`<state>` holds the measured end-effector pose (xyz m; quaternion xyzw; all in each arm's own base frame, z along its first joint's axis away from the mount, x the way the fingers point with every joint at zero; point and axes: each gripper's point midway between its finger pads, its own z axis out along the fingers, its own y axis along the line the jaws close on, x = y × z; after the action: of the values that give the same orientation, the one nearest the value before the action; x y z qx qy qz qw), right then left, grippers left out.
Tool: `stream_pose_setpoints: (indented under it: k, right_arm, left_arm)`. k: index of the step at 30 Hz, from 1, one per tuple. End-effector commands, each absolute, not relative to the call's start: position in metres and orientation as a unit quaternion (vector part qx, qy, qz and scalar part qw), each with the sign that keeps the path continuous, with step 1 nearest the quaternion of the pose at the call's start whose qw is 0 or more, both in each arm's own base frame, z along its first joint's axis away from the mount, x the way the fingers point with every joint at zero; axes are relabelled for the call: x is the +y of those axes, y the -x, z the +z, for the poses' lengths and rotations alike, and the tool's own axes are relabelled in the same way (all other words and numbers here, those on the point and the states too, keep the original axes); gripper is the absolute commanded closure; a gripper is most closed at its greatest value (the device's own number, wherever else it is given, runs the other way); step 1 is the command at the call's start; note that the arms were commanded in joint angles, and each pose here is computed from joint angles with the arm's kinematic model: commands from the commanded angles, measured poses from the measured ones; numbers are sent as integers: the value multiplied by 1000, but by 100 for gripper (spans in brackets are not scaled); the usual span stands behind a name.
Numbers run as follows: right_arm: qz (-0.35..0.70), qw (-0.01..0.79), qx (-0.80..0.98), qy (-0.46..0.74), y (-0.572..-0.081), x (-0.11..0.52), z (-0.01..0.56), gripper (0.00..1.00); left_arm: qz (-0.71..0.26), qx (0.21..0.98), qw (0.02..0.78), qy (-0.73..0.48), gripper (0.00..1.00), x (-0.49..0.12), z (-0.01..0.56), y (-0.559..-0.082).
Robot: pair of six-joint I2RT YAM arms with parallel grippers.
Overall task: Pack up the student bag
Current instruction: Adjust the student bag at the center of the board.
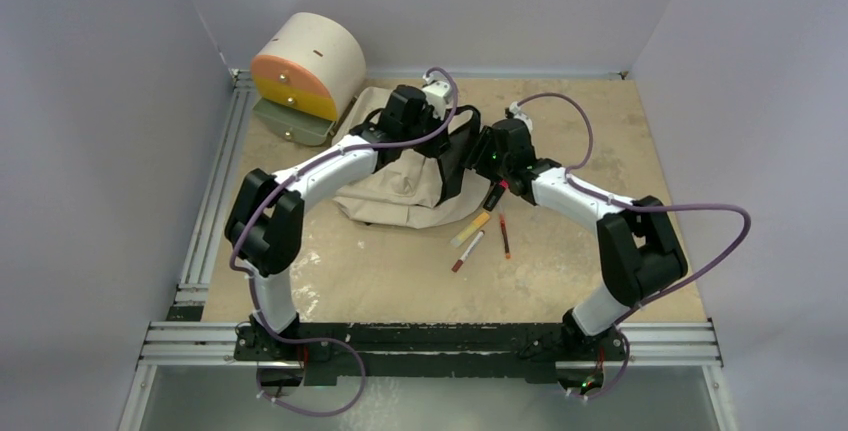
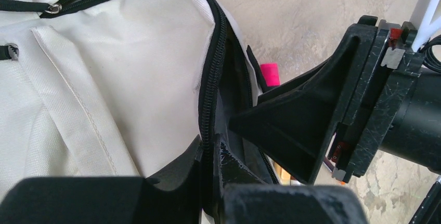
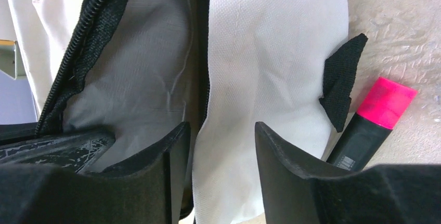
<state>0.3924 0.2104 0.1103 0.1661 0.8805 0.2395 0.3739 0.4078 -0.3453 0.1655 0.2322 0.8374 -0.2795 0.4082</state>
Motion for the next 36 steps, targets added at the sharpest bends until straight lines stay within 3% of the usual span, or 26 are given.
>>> stream_pose_setpoints:
  k: [1, 3, 11, 26, 36]
  right_arm:
    - [234, 412, 865, -166, -406, 208, 138, 51]
    - [232, 417, 862, -167, -404, 205, 142, 64]
    - [235, 423, 860, -164, -390, 198, 153, 100]
    - [309, 461, 823, -120, -379, 213, 211, 100]
    - [349, 484, 791, -134, -382, 217, 239, 100]
  left_arm:
    - [-291, 812, 452, -229, 100, -343, 204, -411]
    - [-291, 812, 451, -227, 100, -342, 203, -412]
    - [-293, 815, 452, -213, 100, -339, 202, -415]
    - [-285, 823, 472, -139, 100, -332, 207, -446]
    - [-344, 820, 420, -183, 100, -371, 195, -411]
